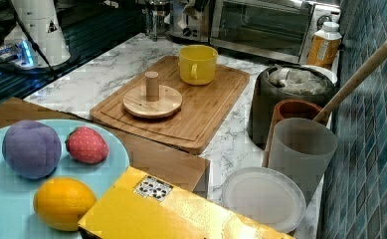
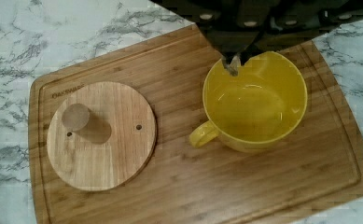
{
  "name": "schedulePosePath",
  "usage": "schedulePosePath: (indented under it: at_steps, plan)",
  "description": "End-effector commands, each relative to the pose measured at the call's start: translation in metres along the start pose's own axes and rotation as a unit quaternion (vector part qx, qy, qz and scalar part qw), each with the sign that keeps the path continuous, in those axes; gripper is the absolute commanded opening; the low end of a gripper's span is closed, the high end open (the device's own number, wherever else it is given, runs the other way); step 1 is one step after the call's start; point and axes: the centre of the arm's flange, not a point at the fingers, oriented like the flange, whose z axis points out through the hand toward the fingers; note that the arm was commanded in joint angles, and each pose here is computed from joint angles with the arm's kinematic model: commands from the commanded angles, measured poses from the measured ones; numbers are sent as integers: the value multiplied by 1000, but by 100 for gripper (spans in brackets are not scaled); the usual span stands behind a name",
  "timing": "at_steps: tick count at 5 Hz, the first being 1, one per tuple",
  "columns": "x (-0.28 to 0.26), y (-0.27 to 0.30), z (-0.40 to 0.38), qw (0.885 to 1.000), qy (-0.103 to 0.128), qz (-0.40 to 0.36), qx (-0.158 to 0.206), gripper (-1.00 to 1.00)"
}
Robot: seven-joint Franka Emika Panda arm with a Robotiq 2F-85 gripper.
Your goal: Put the tea in the cup.
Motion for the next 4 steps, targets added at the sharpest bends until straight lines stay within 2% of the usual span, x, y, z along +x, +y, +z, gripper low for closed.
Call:
schedulePosePath:
  at_steps: [1,2,3,4]
  plan:
    - [-6,-25,25,999,-1,-35,24,-100]
    - [-7,-21,19,999,20,-22,41,-100]
    - [-3,-16,12,998,32,-10,56,100]
    - [-1,-11,5,996,43,-6,75,100]
